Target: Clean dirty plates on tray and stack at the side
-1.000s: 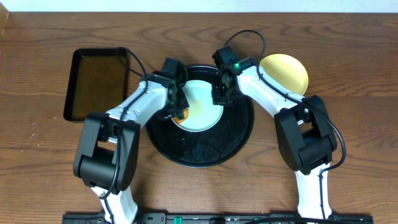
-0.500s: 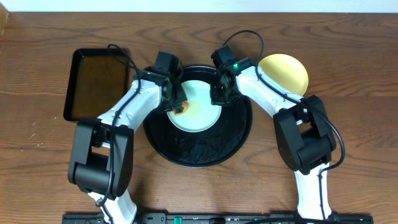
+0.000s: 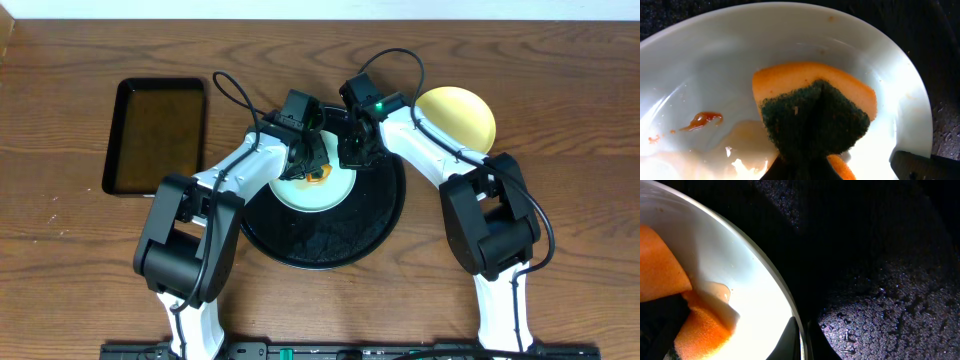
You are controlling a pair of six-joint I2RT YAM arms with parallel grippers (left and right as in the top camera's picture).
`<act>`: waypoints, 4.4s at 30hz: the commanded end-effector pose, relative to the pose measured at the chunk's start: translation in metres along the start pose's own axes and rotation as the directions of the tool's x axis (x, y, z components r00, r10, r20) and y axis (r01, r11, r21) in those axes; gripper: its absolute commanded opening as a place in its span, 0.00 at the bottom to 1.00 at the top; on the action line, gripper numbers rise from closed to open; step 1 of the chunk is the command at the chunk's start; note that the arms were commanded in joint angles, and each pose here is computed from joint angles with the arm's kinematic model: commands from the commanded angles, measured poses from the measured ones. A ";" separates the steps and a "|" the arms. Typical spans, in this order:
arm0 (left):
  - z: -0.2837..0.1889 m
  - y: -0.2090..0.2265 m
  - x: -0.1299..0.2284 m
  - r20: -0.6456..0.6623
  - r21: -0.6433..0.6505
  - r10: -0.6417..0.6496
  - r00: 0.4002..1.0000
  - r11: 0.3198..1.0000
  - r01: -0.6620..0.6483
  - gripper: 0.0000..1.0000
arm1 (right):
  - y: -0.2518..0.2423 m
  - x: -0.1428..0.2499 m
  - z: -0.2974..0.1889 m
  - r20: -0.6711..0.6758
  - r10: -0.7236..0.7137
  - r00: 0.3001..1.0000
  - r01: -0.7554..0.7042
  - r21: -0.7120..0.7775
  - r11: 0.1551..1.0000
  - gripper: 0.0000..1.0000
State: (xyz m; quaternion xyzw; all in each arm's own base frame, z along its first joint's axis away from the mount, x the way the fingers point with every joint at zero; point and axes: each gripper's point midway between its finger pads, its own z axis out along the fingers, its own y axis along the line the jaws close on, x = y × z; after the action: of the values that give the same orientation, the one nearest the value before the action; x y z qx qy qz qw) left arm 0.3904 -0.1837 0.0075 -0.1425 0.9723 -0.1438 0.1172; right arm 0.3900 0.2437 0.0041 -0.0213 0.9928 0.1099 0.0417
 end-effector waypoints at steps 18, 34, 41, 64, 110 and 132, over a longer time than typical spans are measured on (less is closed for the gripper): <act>-0.020 0.119 -0.004 -0.096 -0.288 -0.105 0.990 0.955 0.073 0.07 | -0.027 0.013 0.029 -0.047 0.044 0.998 -0.039 0.115 0.993 0.02; -0.026 0.057 -0.005 -0.014 -0.157 0.022 1.000 0.987 -0.024 0.07 | -0.027 0.012 0.030 -0.044 0.044 0.998 -0.039 0.114 0.993 0.02; 0.003 0.027 0.011 -0.050 -0.075 0.049 0.998 0.996 -0.053 0.08 | -0.027 0.012 0.030 -0.045 0.044 0.998 -0.038 0.114 0.993 0.02; -0.062 0.122 -0.012 0.058 -0.631 0.141 0.988 0.772 -0.073 0.08 | -0.027 0.013 0.030 -0.046 0.044 0.998 -0.039 0.115 0.993 0.02; -0.126 0.256 -0.110 0.191 0.027 -0.389 0.901 0.920 0.391 0.08 | -0.012 -0.027 -0.100 0.252 -0.133 0.959 0.085 0.191 0.978 0.01; -0.125 0.266 -0.108 0.203 -0.023 -0.396 0.896 0.913 0.408 0.08 | 0.058 -0.017 -0.274 0.387 -0.750 0.536 0.038 0.877 0.479 0.01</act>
State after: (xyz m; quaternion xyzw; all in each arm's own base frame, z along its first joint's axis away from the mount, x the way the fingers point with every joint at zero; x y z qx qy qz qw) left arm 0.3966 0.1230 0.0668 -0.3607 0.9065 -0.1248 0.1805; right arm 0.3875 0.2538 0.2446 -0.2021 0.8359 -0.2463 0.4470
